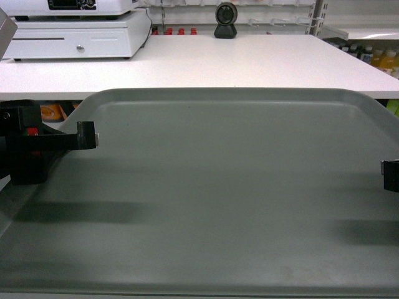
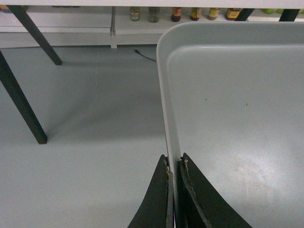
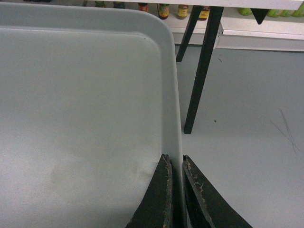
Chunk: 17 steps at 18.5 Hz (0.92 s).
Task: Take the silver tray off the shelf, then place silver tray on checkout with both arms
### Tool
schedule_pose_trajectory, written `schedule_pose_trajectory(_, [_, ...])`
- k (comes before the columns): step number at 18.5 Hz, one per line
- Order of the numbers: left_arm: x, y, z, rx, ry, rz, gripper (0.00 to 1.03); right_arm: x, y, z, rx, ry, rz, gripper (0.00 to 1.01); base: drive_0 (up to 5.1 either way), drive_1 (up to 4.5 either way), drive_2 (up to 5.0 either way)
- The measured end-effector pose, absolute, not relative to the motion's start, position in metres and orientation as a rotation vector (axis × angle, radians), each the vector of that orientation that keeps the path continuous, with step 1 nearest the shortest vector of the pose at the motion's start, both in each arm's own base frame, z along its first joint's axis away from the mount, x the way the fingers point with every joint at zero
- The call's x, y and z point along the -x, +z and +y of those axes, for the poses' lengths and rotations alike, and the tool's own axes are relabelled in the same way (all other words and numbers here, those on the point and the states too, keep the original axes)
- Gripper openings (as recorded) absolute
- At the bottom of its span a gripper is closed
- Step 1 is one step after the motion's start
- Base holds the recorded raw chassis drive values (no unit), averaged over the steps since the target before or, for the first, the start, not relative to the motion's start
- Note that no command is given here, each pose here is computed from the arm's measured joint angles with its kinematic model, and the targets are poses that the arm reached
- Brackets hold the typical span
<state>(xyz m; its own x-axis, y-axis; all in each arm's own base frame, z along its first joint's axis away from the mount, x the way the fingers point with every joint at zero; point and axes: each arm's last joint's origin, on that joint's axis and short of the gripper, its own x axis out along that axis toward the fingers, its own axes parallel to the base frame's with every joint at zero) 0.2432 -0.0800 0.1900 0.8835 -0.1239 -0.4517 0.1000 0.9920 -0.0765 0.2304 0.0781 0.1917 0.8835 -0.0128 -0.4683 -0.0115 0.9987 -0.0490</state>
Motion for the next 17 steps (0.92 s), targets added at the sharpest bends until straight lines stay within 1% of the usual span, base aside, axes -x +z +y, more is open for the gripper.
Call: schedule_pose_trajectory(17, [-0.2432,0.1899,-0.0802,0.051,-0.116,0.474,0.03,-0.2305,0.1914,0.0781,0.051,-0.001,0.489,0.03,0.0,0.0,0.0])
